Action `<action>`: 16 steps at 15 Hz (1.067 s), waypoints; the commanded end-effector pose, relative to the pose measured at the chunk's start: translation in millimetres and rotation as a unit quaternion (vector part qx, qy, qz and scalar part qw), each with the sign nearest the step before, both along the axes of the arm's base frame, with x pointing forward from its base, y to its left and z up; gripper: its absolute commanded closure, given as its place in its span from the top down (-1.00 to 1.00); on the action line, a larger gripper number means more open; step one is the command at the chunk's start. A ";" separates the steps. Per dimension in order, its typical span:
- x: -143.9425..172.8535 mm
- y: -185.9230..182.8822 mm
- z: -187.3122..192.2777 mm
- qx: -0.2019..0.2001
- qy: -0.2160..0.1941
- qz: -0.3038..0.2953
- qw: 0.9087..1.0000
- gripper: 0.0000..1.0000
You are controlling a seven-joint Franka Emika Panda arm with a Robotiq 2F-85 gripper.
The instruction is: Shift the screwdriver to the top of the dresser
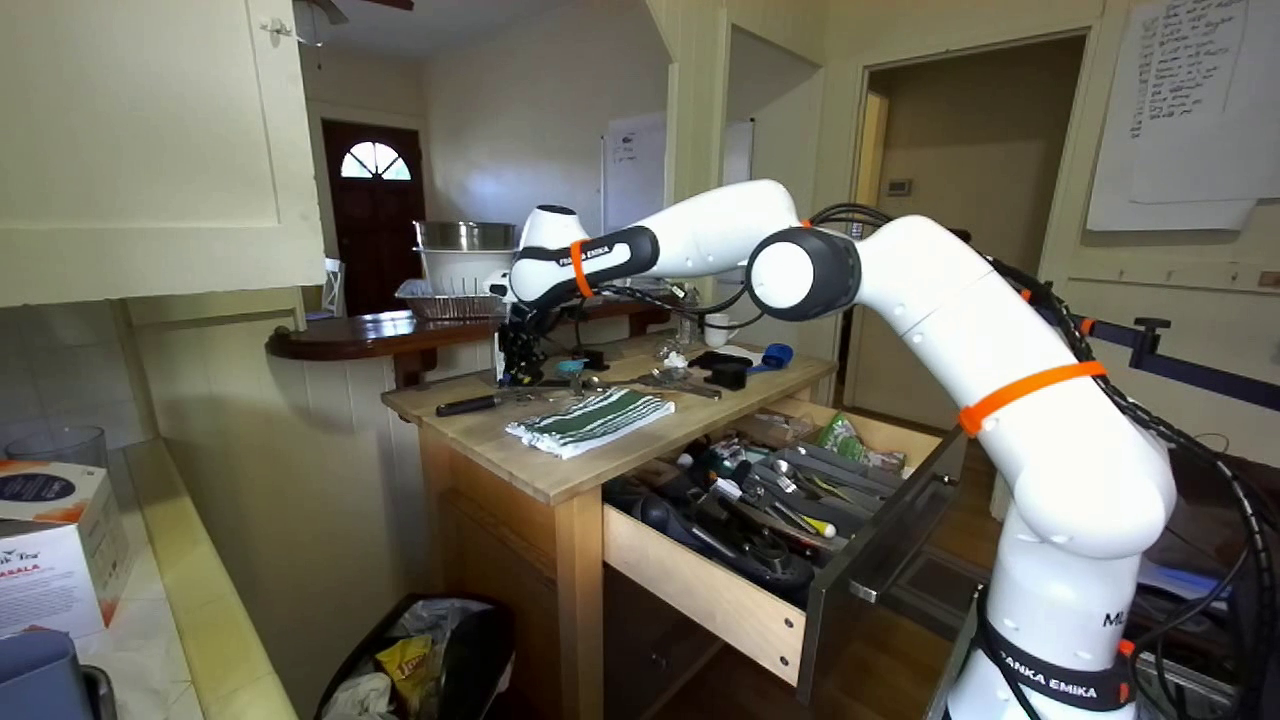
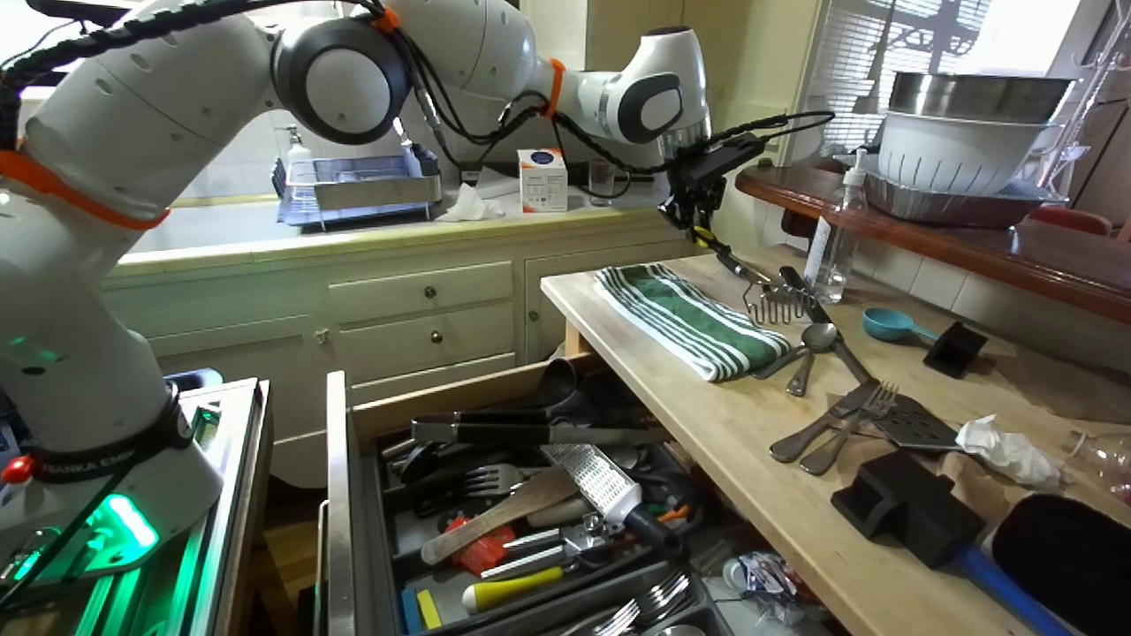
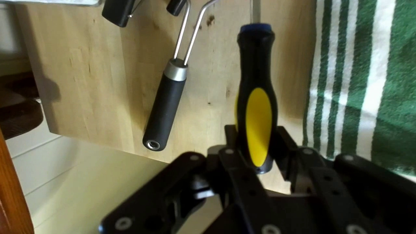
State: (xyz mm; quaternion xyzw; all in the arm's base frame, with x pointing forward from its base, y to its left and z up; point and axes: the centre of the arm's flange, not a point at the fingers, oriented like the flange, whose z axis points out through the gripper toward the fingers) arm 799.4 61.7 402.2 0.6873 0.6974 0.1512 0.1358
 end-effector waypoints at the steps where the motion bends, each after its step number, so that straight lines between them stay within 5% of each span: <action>1: 24.3 12.7 -6.8 -0.025 0.016 -0.004 1.000 -0.84; 13: 26.9 29.8 -35.6 -0.029 0.029 0.018 0.999 -0.84; 14: 27.5 29.1 -34.6 -0.027 0.030 0.016 0.999 -0.05; 16: 29.1 27.2 -29.4 -0.028 0.027 0.011 0.999 0.28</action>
